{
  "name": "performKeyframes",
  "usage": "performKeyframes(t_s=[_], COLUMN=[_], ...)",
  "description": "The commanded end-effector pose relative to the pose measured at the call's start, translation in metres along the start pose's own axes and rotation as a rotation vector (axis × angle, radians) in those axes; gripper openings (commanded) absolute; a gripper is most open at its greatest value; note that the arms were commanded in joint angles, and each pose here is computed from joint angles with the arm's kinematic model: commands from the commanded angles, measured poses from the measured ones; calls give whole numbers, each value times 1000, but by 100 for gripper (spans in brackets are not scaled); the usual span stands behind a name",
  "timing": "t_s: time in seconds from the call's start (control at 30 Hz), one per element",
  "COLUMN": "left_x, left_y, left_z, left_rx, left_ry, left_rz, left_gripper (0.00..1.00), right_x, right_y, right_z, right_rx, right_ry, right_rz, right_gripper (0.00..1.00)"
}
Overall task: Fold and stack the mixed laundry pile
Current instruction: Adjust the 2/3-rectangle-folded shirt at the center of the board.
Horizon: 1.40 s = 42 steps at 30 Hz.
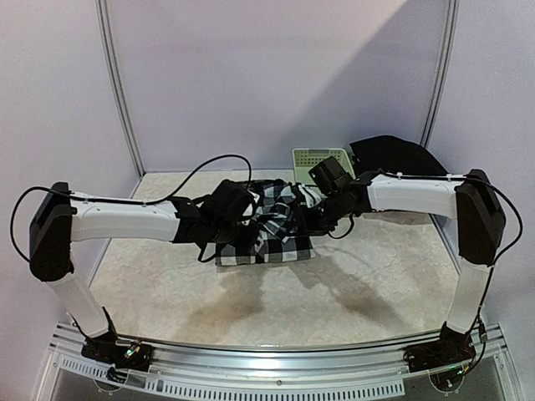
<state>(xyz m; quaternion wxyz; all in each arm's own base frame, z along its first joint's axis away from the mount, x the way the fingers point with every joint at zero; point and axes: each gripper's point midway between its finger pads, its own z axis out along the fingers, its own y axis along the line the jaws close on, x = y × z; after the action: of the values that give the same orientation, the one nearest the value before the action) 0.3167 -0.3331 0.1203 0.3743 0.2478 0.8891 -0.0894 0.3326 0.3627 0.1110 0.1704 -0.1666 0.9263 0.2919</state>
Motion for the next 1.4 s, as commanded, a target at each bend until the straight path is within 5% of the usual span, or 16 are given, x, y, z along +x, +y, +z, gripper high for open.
performKeyframes(t_s=[0.0, 0.23, 0.53, 1.37], left_x=[18, 41, 62, 82], left_y=[-18, -20, -14, -15], left_z=[14, 46, 60, 64], left_rx=[51, 30, -3, 26], left_ry=[5, 27, 60, 57], left_rz=[-7, 10, 12, -3], left_gripper=[28, 22, 21, 18], right_x=[-3, 2, -2, -97], right_y=[9, 5, -2, -7], right_z=[19, 46, 62, 112], right_rx=[-69, -86, -64, -156], right_ry=[3, 54, 64, -56], right_rz=[1, 13, 17, 33], right_gripper=[37, 37, 54, 49])
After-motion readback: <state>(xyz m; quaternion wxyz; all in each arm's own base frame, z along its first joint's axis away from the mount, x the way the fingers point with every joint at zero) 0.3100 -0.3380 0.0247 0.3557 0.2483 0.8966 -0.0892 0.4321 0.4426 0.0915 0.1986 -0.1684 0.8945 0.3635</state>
